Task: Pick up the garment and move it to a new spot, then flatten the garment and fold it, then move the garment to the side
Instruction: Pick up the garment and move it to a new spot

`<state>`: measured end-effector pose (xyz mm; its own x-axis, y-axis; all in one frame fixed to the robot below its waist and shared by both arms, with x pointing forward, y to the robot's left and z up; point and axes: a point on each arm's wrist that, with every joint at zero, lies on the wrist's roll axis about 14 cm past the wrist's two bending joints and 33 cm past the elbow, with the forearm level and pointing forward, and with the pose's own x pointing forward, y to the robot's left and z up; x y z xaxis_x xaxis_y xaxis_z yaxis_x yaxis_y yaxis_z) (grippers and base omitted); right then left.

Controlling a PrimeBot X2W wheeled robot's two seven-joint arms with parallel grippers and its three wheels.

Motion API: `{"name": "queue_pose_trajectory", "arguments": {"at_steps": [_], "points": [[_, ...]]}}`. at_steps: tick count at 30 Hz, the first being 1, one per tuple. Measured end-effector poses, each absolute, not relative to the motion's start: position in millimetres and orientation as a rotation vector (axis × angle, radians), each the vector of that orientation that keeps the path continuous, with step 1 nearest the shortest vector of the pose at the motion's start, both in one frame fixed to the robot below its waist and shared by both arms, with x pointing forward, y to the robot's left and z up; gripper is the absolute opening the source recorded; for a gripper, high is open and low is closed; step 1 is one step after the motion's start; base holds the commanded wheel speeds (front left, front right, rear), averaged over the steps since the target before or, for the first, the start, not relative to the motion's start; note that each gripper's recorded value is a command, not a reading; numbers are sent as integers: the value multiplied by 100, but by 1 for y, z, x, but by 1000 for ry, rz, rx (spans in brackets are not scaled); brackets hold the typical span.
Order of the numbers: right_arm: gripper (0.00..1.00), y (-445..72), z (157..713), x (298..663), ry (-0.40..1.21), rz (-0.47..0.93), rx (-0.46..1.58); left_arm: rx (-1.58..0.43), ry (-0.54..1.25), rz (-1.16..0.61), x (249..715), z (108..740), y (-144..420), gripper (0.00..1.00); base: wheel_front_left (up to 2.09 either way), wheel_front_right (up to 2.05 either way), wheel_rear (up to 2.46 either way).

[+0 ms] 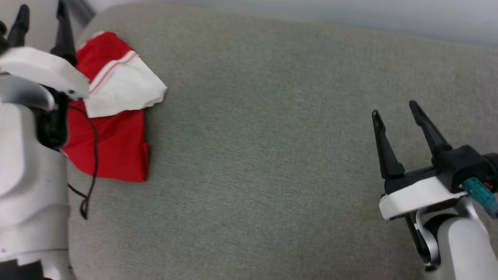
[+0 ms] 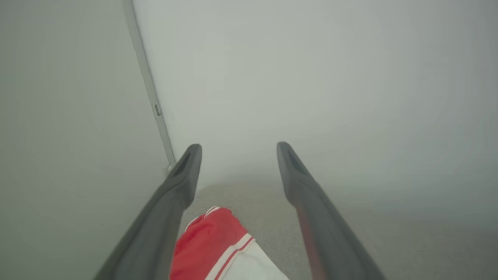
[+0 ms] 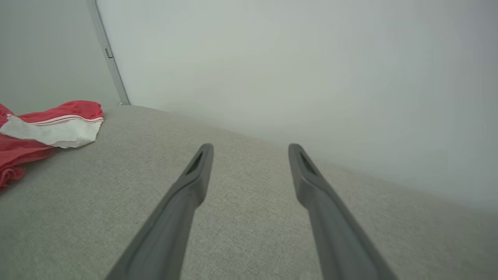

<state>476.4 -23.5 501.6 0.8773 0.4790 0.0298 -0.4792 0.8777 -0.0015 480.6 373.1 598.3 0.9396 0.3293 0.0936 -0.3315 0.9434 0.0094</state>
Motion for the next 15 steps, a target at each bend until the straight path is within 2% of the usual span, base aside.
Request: {"name": "queue_pose_trajectory", "arguments": {"at_steps": [7, 15], "points": [[100, -44, 470, 498, 12, 441, 19, -28, 398, 331, 508, 495, 392, 100, 0, 0, 0], [100, -61, 439, 506, 65, 397, 23, -144, 873, 362, 476, 387, 398, 100, 0, 0, 0]]}}
